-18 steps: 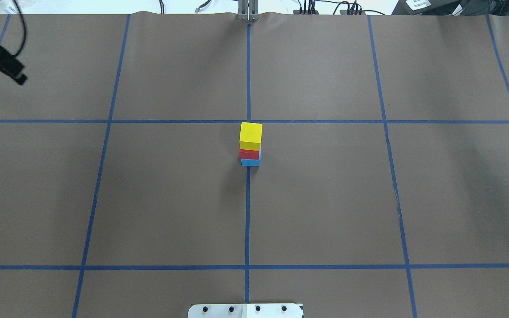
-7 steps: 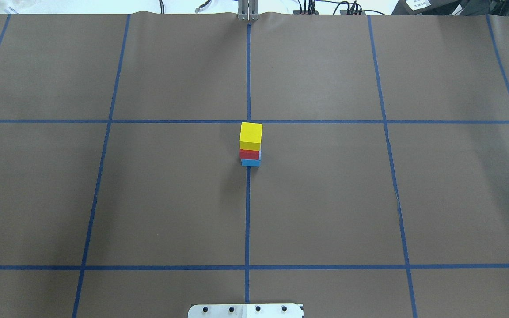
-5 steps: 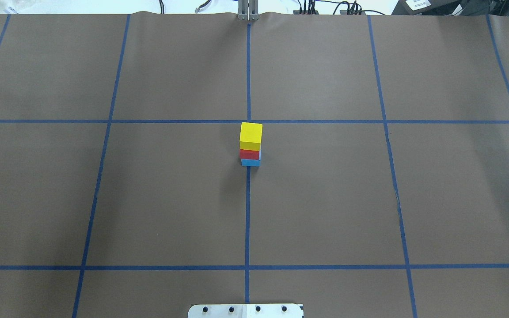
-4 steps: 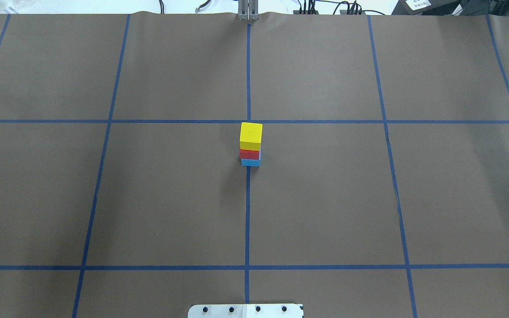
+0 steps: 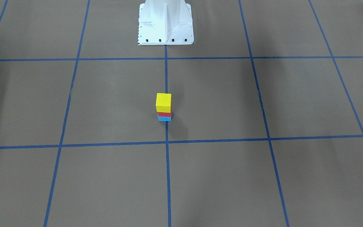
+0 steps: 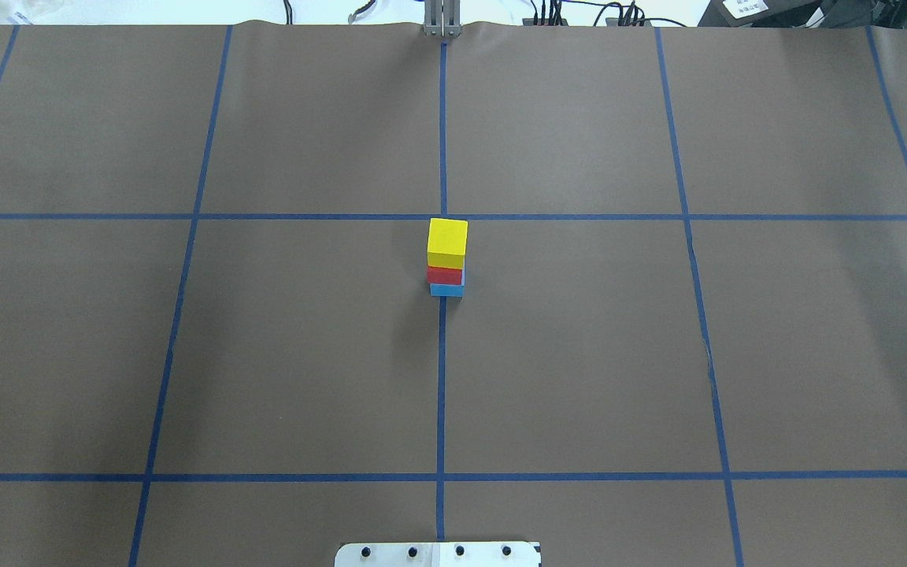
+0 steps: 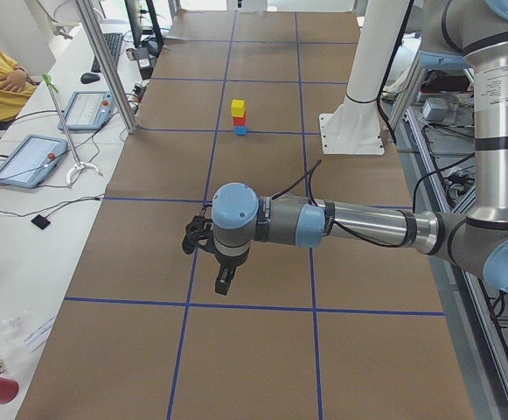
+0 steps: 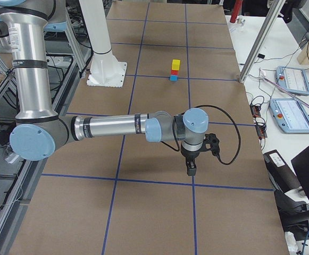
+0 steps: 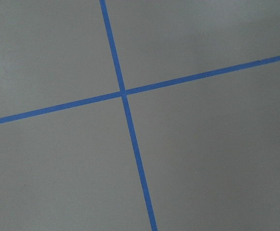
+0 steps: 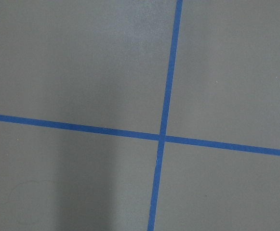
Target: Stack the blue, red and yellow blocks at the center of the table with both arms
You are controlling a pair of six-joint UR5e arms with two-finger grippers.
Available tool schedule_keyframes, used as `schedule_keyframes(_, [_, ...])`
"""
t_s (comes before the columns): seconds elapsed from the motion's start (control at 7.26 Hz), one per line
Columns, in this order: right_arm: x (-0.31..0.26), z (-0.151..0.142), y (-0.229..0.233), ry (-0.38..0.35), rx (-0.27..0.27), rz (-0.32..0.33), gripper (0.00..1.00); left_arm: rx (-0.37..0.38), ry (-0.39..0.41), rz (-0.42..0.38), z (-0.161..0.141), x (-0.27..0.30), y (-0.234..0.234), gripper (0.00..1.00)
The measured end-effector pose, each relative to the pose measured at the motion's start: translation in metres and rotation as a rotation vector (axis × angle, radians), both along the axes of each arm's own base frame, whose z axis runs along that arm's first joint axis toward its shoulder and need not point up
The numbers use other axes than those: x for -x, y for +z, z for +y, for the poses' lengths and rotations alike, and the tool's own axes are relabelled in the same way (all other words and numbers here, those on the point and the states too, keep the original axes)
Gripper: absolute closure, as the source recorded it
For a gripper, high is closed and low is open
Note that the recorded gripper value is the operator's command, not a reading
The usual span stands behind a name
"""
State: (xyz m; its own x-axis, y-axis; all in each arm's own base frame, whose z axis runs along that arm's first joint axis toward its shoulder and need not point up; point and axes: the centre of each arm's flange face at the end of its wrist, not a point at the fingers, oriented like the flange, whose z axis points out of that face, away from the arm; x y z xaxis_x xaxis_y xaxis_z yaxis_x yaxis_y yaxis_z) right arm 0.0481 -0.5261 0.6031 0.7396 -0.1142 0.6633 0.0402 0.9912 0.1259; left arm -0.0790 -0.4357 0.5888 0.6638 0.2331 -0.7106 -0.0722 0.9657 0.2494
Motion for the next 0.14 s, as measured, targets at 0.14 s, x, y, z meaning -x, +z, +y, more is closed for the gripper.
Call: schedule_keyframes(0.14, [0.0,0.0021,0.0018,0.0,0.004,-0.001,0.0,0.0,0.0,0.0,0.0005,0.0,0.0002,0.0])
